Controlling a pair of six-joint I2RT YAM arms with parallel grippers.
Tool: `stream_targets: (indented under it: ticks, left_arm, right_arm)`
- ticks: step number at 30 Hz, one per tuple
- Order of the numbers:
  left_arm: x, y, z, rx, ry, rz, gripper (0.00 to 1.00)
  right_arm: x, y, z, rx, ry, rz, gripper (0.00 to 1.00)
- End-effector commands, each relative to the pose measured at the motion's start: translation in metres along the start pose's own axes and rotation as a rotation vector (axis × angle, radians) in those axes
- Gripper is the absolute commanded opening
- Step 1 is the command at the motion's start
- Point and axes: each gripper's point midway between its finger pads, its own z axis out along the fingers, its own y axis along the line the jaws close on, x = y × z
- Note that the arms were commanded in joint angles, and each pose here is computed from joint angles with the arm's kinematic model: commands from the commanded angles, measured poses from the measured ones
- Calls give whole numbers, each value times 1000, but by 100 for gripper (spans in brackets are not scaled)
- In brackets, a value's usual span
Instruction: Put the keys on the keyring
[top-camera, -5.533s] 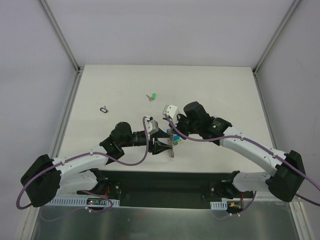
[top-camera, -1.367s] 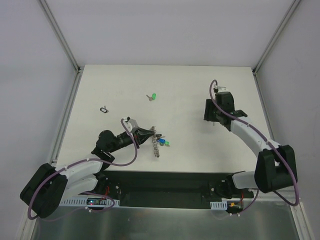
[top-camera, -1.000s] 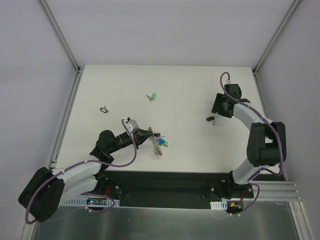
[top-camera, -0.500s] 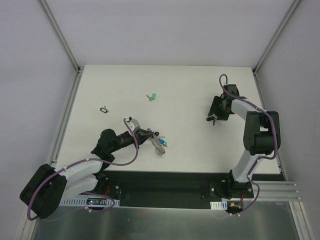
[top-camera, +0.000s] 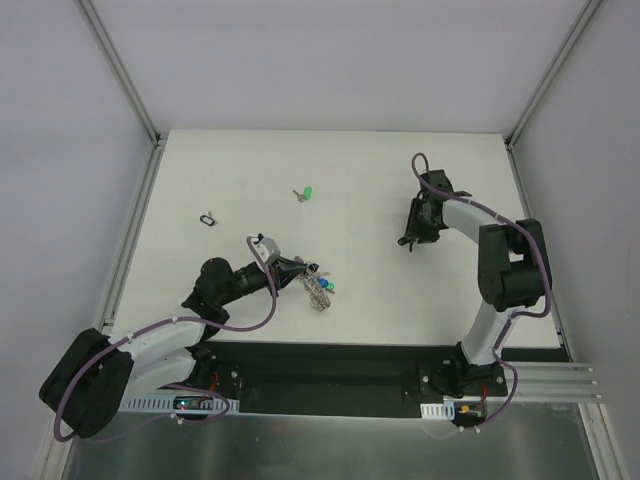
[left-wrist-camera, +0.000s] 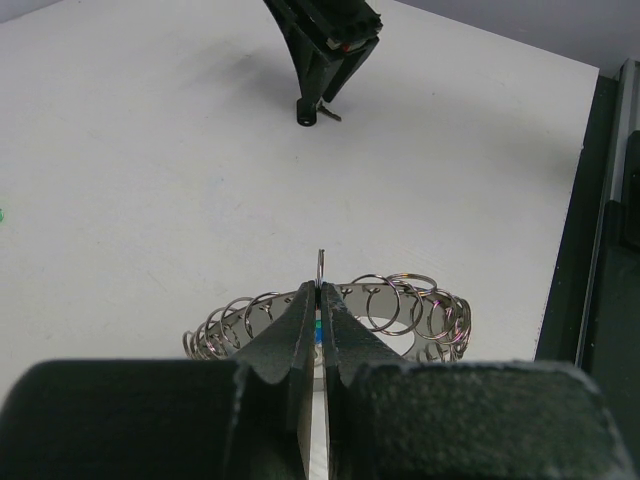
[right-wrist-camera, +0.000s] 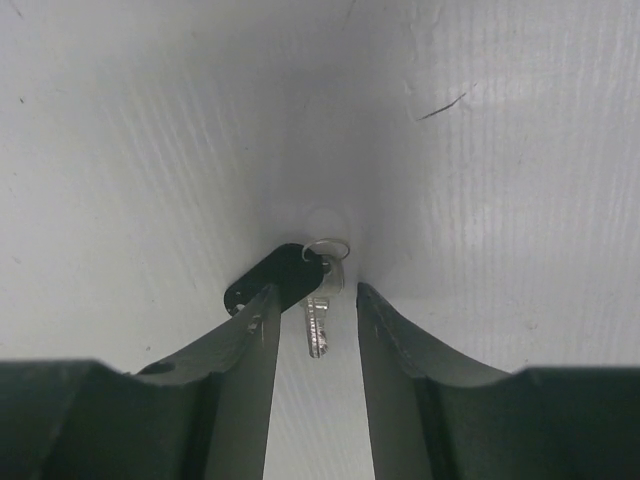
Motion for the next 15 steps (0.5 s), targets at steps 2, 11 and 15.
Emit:
stream_targets:
  ticks: [2,11,15]
  left_arm:
    - [-28,1,2,2,-81,56,0]
    - [-29,2,1,-9,-83,62,0]
    - [-30,2,0,-15,-87,65,0]
  right_arm:
    - [26,9,-3,73,74,-46,35]
    - [55,49,-10,64,57,-55,22]
    - [71,76,-31,-17,12,-42,24]
